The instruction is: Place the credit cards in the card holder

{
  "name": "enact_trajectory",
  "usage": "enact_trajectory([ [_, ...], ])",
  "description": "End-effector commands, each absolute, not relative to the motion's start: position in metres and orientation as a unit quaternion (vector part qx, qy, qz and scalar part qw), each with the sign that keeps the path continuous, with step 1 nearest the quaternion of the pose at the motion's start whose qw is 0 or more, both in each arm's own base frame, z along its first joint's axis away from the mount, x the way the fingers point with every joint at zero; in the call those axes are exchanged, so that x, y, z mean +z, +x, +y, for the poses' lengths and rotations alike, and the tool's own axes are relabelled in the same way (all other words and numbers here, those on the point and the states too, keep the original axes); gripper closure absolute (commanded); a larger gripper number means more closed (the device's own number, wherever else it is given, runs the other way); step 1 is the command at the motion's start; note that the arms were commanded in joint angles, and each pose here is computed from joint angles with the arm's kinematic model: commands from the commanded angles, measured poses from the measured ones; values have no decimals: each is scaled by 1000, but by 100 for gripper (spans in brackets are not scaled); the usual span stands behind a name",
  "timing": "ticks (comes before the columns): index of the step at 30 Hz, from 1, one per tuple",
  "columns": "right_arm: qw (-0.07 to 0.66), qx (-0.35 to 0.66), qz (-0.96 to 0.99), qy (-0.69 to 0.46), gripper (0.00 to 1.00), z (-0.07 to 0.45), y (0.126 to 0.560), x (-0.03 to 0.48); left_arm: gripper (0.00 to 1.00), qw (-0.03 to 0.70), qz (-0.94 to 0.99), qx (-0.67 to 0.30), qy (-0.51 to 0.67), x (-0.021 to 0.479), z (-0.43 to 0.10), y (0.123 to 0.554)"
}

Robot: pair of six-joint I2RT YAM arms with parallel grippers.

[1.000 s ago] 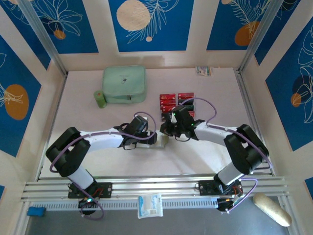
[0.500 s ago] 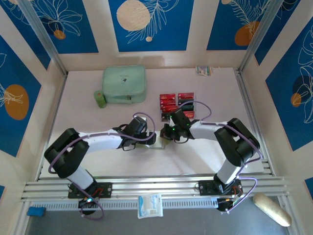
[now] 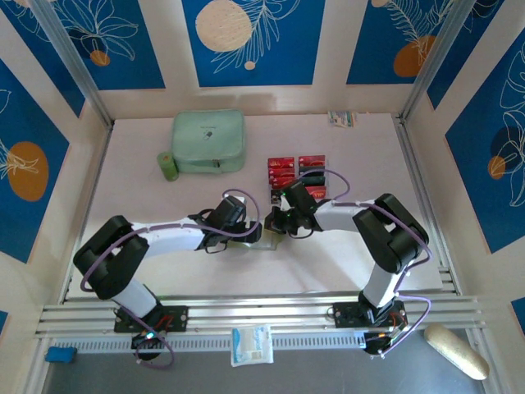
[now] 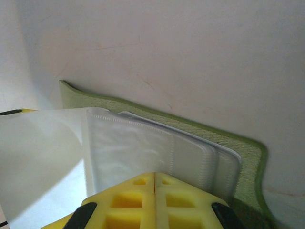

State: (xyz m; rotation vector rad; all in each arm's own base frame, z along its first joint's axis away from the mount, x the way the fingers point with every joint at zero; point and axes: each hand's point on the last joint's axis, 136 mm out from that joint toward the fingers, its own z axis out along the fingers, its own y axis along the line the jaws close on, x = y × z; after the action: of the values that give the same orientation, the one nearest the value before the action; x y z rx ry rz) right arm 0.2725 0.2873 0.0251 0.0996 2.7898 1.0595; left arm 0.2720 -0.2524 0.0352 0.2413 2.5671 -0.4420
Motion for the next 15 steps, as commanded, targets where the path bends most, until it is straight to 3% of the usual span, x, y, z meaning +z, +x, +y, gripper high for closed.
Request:
enact_trajectory([
  [1,63,370,926,32,100,296,270,27,0,258,949,-158,92,30,-248,269],
  [5,61,374,925,34,100,297,270,28,1,254,950,-155,94,24,-245,267],
  [13,76,383,920,34,100,295,275,42,20,249,949,-166,97,18,-246,262],
  [15,83,384,919,37,94,292,277,46,23,251,948,-169,96,19,-247,262],
])
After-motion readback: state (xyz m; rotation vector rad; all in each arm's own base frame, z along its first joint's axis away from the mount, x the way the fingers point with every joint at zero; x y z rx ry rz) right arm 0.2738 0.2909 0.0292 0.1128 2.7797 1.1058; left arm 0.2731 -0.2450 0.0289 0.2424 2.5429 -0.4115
